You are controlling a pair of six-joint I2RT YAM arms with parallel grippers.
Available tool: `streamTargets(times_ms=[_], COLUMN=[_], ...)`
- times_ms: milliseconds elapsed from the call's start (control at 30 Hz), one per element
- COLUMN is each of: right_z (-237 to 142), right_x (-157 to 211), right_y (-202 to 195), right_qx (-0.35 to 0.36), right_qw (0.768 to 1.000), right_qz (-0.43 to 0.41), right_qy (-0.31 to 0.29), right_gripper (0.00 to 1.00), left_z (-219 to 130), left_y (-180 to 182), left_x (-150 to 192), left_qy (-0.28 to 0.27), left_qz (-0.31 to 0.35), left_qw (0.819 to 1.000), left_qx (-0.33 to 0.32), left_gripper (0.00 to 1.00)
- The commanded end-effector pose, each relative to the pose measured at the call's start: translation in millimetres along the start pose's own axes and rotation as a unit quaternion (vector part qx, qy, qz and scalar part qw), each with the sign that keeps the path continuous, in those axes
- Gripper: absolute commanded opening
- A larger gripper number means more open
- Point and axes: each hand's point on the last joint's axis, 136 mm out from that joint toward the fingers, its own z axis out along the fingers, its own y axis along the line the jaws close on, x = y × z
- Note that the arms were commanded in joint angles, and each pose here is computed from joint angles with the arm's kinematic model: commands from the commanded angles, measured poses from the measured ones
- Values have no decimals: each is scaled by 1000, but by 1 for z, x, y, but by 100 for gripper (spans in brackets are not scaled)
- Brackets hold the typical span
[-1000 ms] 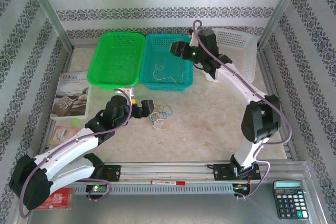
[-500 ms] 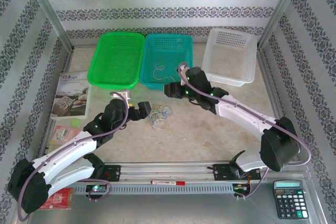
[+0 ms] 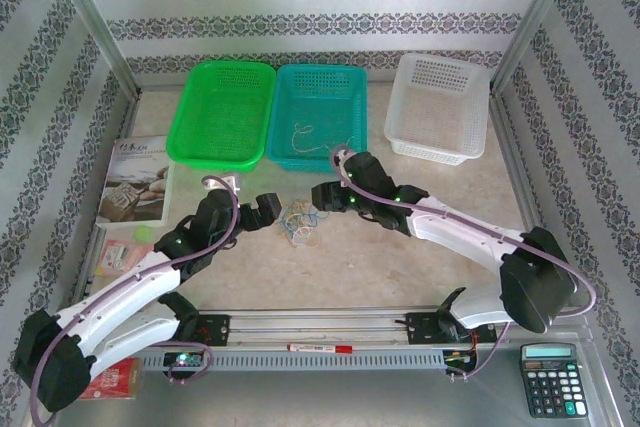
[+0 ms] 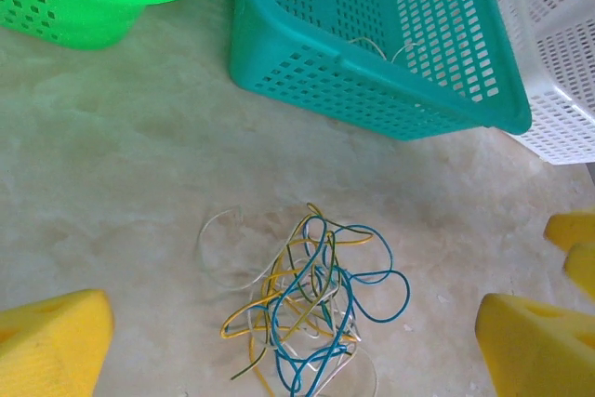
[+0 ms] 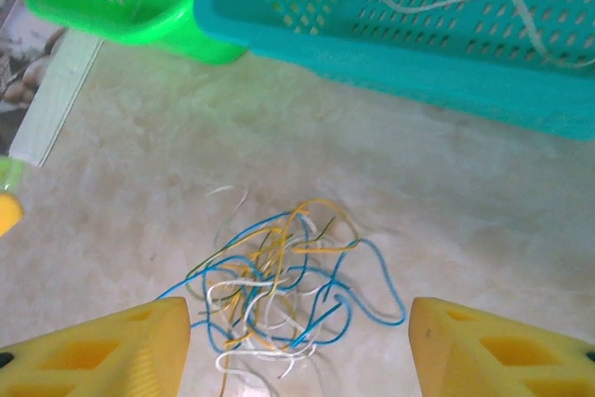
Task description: Untangle the cables
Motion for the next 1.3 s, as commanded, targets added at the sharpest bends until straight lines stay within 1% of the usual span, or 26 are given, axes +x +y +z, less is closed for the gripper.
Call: streamTargets(times_ms=[0, 133, 300, 367, 567, 633, 700, 833, 900, 1033, 1100, 1167, 1267], right_z=[9, 12, 7, 11, 48, 64, 76, 98, 102, 99, 90, 79, 55], right_x=[4, 4, -11, -15, -16, -13, -10, 7, 16, 33, 35, 31, 16], right_y=[21, 34, 45, 53, 68, 73, 74, 62, 50, 30, 30, 35, 43], right_qx=[-25, -21, -29, -39, -45, -48, -48, -28, -6, 25, 20, 10, -1], right_qw=[1000, 999, 998, 998, 996, 995, 994, 992, 991, 989, 989, 991, 994], right_qz=[-4, -27, -48, -54, -57, -60, -64, -71, -76, -80, -78, -74, -71], right_qy=[12, 12, -1, 7, 48, 62, 73, 98, 108, 122, 121, 112, 81], right_gripper=[63, 64, 64, 62, 52, 51, 45, 37, 35, 35, 37, 38, 42], left_z=[2, 7, 5, 5, 3, 0, -3, -8, -9, -7, -6, -4, -3], left_y=[-2, 1, 9, 14, 40, 49, 55, 60, 60, 57, 57, 57, 53], left_x=[-4, -9, -21, -21, -14, -14, -15, -20, -21, -21, -20, -18, -19], left_qy=[27, 63, 63, 61, 51, 45, 37, 28, 28, 31, 34, 39, 45], left_qz=[-26, -48, -82, -93, -142, -160, -173, -184, -186, -186, -183, -180, -173], left_qw=[999, 997, 994, 994, 989, 986, 984, 982, 982, 982, 982, 983, 984], left_qx=[3, 9, 19, 15, -11, -16, -20, -18, -16, -7, -4, -3, 6], left_gripper=[100, 100, 100, 100, 100, 100, 100, 100, 100, 100, 100, 100, 100])
